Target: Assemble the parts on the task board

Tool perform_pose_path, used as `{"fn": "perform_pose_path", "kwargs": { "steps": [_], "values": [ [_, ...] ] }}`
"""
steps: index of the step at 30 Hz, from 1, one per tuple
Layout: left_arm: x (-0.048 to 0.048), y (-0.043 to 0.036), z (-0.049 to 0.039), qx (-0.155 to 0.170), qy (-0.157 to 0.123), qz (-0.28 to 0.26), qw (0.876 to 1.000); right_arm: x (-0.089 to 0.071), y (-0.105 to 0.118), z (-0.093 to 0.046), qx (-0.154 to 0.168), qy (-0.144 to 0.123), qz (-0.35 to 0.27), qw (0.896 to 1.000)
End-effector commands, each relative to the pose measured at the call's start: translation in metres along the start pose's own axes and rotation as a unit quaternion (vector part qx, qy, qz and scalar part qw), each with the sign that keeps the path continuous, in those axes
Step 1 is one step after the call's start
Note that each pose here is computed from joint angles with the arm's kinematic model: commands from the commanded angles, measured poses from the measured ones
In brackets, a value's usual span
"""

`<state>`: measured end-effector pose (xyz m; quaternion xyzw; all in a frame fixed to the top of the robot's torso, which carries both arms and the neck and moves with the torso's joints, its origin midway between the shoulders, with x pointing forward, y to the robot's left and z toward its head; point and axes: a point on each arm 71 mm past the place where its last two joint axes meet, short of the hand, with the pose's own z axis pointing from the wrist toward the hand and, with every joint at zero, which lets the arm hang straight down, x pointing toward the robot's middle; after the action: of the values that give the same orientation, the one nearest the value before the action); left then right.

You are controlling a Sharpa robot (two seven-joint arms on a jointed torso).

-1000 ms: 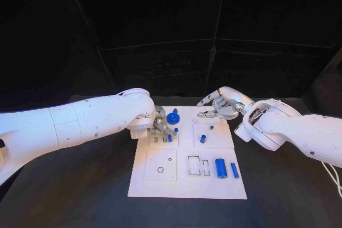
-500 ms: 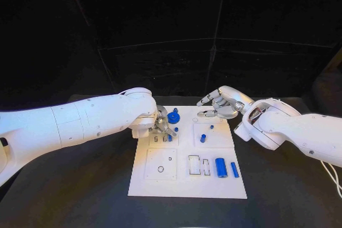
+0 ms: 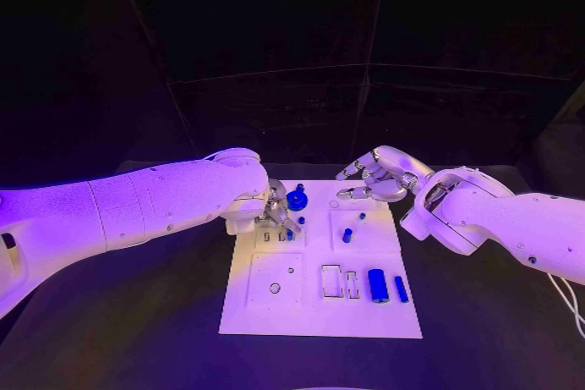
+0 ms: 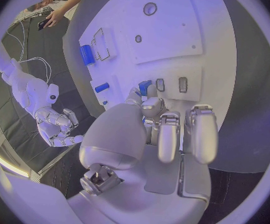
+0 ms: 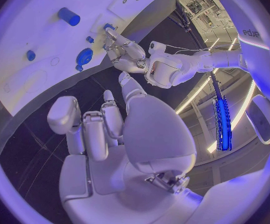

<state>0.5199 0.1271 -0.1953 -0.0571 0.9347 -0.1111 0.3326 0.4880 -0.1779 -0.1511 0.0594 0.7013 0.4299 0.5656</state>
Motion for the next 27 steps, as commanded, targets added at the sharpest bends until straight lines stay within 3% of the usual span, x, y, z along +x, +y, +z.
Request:
{"fn": "perform_pose_path", "kwargs": {
  "steps": [1, 14, 27],
  "values": [
    [0.0002, -0.0013, 0.0, -0.001, 0.005, 0.01, 1.0, -0.0006, 0.0013, 0.0006, -0.002, 0.0, 0.001, 1.0],
    [0.0016, -0.0016, 0.0013, -0.001, 0.013, 0.016, 1.0, 0.0, 0.0016, 0.0013, -0.003, 0.001, 0.001, 1.0],
    [0.0005, 0.0018, 0.0017, 0.021, 0.019, 0.0, 1.0, 0.0009, 0.0032, 0.0027, -0.005, -0.001, 0.003, 1.0]
  ]
}}
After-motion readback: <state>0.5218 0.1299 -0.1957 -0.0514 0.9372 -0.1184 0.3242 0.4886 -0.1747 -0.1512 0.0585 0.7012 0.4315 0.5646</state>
